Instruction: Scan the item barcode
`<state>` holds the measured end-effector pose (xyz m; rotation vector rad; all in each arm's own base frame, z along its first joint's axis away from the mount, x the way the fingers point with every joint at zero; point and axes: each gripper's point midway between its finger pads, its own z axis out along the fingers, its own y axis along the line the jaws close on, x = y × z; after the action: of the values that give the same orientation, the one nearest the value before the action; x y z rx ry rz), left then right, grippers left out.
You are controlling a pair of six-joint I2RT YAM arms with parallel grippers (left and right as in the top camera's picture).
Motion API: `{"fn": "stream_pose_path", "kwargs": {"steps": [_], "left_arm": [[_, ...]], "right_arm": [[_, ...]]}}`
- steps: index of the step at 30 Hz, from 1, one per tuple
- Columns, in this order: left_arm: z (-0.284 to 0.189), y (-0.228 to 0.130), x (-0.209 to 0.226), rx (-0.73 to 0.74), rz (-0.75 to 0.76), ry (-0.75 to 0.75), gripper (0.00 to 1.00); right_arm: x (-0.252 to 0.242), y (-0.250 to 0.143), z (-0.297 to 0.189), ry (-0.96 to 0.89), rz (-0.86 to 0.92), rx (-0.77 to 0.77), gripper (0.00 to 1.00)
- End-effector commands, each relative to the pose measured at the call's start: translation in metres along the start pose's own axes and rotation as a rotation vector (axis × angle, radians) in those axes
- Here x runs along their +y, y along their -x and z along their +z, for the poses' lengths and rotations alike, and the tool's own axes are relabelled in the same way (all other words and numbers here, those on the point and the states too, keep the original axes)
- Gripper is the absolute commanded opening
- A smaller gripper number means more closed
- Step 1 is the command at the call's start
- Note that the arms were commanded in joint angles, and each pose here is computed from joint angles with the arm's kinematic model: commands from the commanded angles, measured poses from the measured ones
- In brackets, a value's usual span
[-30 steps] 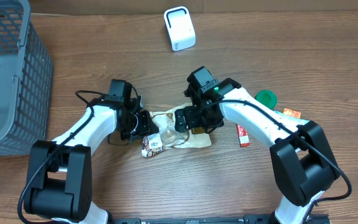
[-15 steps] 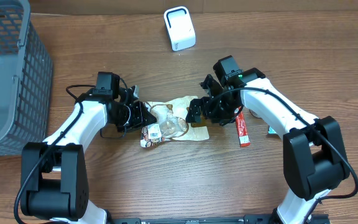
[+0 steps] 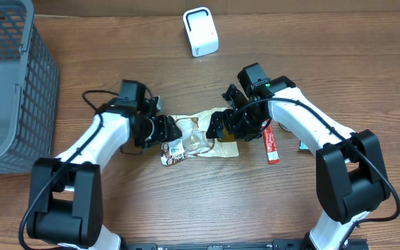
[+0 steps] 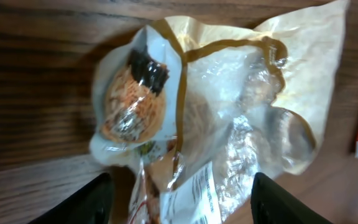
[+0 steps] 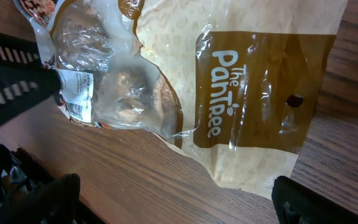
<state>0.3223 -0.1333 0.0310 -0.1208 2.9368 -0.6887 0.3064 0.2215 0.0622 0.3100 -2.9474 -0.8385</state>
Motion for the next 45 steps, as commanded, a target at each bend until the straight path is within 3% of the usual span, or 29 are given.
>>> {"fn": "stream_pose_path", "kwargs": {"steps": [1, 13, 23, 32, 36, 45], "left_arm": [[0.002, 0.012, 0.004, -0.057, -0.004, 0.103, 0.63], [0.01, 0.022, -0.002, -0.113, -0.015, 0.137, 0.64], [0.035, 0.014, 0.003, -0.054, -0.025, 0.141, 0.63], [0.039, 0.014, -0.011, -0.035, 0.038, 0.071, 0.41], [0.038, 0.014, -0.011, -0.033, 0.036, 0.07, 0.25], [0.003, 0.032, -0.008, -0.09, 0.029, 0.06, 0.15]], "right_arm": [[0.002, -0.002, -0.002, -0.005, -0.021, -0.016, 1.0], [-0.015, 0.008, 0.026, 0.008, -0.025, -0.116, 1.0], [-0.017, 0.001, 0.039, 0.014, -0.021, -0.118, 1.0], [-0.011, -0.003, 0.043, 0.015, -0.039, -0.105, 1.0], [-0.011, -0.004, 0.043, 0.015, -0.038, -0.103, 1.0], [-0.003, 0.015, 0.012, 0.014, -0.052, -0.137, 1.0]]}}
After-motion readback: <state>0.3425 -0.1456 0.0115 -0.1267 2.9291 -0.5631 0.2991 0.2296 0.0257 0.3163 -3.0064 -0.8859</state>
